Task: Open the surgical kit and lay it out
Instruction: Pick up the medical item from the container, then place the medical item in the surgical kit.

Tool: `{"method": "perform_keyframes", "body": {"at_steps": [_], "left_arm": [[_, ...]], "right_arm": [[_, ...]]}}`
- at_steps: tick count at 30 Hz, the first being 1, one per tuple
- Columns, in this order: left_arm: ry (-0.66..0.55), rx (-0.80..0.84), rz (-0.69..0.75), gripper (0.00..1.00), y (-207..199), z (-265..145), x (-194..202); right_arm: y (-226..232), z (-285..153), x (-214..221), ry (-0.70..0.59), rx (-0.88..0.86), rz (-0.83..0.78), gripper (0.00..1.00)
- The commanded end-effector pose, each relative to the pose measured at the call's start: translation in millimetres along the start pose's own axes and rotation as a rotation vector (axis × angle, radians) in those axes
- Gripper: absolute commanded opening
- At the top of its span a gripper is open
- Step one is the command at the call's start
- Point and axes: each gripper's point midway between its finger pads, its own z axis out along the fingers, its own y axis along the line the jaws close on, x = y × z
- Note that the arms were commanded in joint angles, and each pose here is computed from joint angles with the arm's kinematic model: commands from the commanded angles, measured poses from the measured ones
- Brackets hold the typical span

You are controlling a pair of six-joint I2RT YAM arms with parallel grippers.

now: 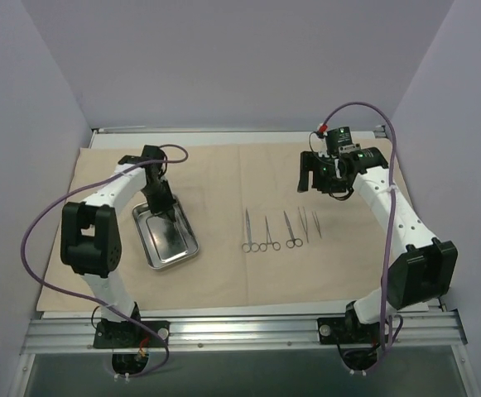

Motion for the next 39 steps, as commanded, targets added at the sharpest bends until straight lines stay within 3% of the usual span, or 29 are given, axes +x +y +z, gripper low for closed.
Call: {"method": "perform_keyframes", "body": {"at_steps": [1,3,9,14,18,39], "left_arm": [[-0.113,0.091,0.093,0.02,-10.8,-60.0,0.8],[-0.125,0.150,0.113,0.02,-17.0,-71.5,7.3],[-0.150,0.580,0.220,0.02,-87.8,-109.2,25.5],[-0.146,0.687,0.294,0.02,-116.9,-130.3,48.1],[-0.146,0.730,0.310,0.02,-130.8,-138.4,59.7],[-0.095,0.770,0.353,0.02,-150.2,-139.5,80.1]], "right_arm": [[47.1,10.9,0.7,0.056,-0.165,-0.058,0.70],[87.0,10.5,1.8,0.057,-0.274,-0.128,0.70],[199.5,14.4,17.9,0.146,-0.706,-0.163,0.70],[240.6,17.2,4.4,0.132,-0.793,-0.040,0.67],[252.5,14.7,-3.8,0.086,-0.808,0.017,0.65],[271.2,1.8,1.7,0.044,-0.779,-0.019,0.52]]}}
